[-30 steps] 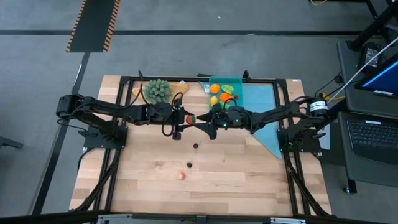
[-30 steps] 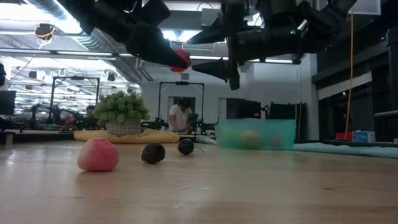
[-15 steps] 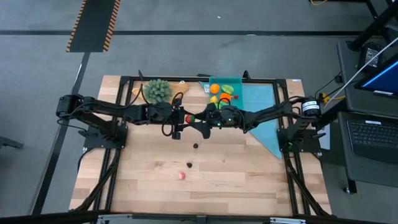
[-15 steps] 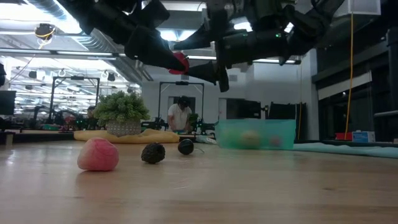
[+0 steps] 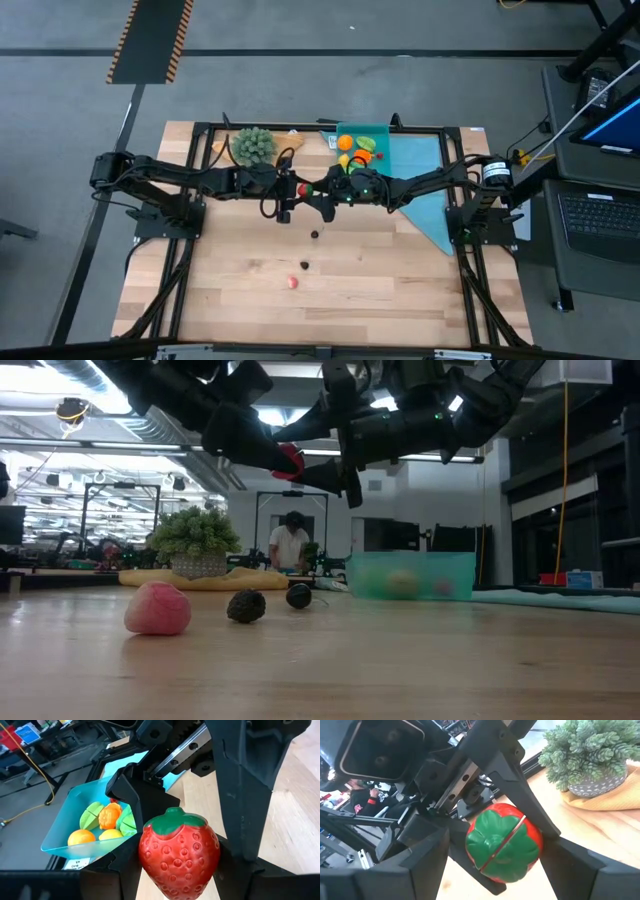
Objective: Pick and placing Produce into tupperware
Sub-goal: Put the red strawberry into the blue bin
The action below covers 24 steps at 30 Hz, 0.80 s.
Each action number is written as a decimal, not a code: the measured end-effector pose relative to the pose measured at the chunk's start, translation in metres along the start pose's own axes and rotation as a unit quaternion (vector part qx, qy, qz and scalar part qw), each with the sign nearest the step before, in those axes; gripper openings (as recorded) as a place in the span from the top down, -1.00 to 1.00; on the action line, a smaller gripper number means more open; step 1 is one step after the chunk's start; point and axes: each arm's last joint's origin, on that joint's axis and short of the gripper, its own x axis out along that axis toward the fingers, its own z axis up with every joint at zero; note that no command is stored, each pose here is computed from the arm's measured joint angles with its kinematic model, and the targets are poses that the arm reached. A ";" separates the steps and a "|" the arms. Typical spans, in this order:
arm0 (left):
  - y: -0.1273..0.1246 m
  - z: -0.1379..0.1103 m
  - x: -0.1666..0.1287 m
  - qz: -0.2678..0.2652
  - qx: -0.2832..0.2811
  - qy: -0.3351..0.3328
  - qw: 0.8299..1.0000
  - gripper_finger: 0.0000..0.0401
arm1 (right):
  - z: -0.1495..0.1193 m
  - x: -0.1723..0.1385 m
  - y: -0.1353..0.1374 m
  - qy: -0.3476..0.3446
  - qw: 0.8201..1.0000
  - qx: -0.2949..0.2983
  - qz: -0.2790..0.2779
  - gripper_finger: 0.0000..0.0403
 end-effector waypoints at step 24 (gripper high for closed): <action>0.000 0.000 0.000 0.003 0.004 0.001 1.000 0.05 | 0.005 0.000 -0.003 -0.032 0.997 0.060 -0.027 -0.46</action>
